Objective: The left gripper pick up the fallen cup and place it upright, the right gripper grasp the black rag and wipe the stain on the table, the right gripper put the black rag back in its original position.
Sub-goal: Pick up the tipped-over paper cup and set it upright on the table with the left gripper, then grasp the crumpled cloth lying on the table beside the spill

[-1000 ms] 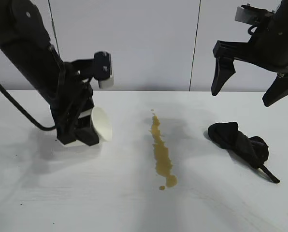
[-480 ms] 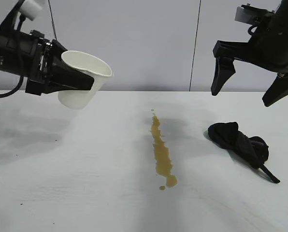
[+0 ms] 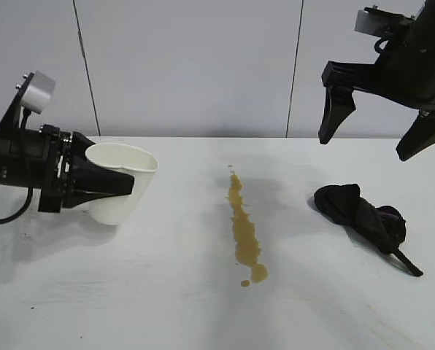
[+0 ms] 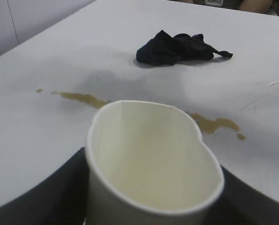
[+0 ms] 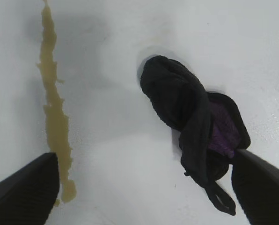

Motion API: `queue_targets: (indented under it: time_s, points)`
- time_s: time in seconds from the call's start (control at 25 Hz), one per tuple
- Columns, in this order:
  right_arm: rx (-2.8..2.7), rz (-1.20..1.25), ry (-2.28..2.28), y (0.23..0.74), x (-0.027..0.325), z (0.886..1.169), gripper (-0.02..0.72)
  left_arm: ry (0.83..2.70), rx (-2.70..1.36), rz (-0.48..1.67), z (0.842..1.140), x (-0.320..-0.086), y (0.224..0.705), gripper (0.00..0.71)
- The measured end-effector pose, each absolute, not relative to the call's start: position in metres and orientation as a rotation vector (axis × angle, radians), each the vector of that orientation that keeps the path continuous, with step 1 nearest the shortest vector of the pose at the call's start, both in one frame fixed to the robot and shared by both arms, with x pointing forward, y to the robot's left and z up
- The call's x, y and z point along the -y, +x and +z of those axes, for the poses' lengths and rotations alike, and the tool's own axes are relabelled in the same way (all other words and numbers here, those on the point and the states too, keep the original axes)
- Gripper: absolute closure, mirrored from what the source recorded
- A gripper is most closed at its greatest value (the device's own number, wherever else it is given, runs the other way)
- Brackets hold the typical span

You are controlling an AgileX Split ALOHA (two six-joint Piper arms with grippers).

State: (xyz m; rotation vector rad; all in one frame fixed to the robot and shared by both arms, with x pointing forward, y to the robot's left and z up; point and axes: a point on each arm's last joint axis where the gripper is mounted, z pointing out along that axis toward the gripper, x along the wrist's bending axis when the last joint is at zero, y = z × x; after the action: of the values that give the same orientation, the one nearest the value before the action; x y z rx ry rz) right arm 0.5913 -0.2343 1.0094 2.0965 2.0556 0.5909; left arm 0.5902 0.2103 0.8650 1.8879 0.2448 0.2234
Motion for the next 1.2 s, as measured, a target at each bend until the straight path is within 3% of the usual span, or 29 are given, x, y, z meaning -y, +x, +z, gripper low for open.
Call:
queue_targets:
  time_s: [0.2,0.4,0.56,0.76,1.0,1.2]
  points:
    - [-2.055,0.592,2.096,0.591,0.234,1.009,0.009,1.892,-0.236,0.221,0.855,-0.210,0.590,0.283]
    - [-2.054,0.593,2.096,0.591,0.234,1.010,0.009,1.898,-0.254,0.196,0.846,-0.210,0.589,0.081]
    - [-2.053,0.596,2.099,0.591,0.234,1.010,0.009,1.893,-0.259,0.199,0.851,-0.210,0.590,0.028]
    - [-2.054,0.595,2.100,0.591,0.234,1.010,0.009,1.835,-0.394,0.149,0.891,-0.210,0.593,0.018]
    - [-2.054,0.596,2.100,0.591,0.234,1.010,0.009,1.936,-0.969,0.185,0.955,-0.221,0.597,0.017]
    - [-2.027,0.631,2.100,0.594,0.233,1.011,0.009,1.947,-1.347,0.111,0.989,-0.211,0.596,0.017]
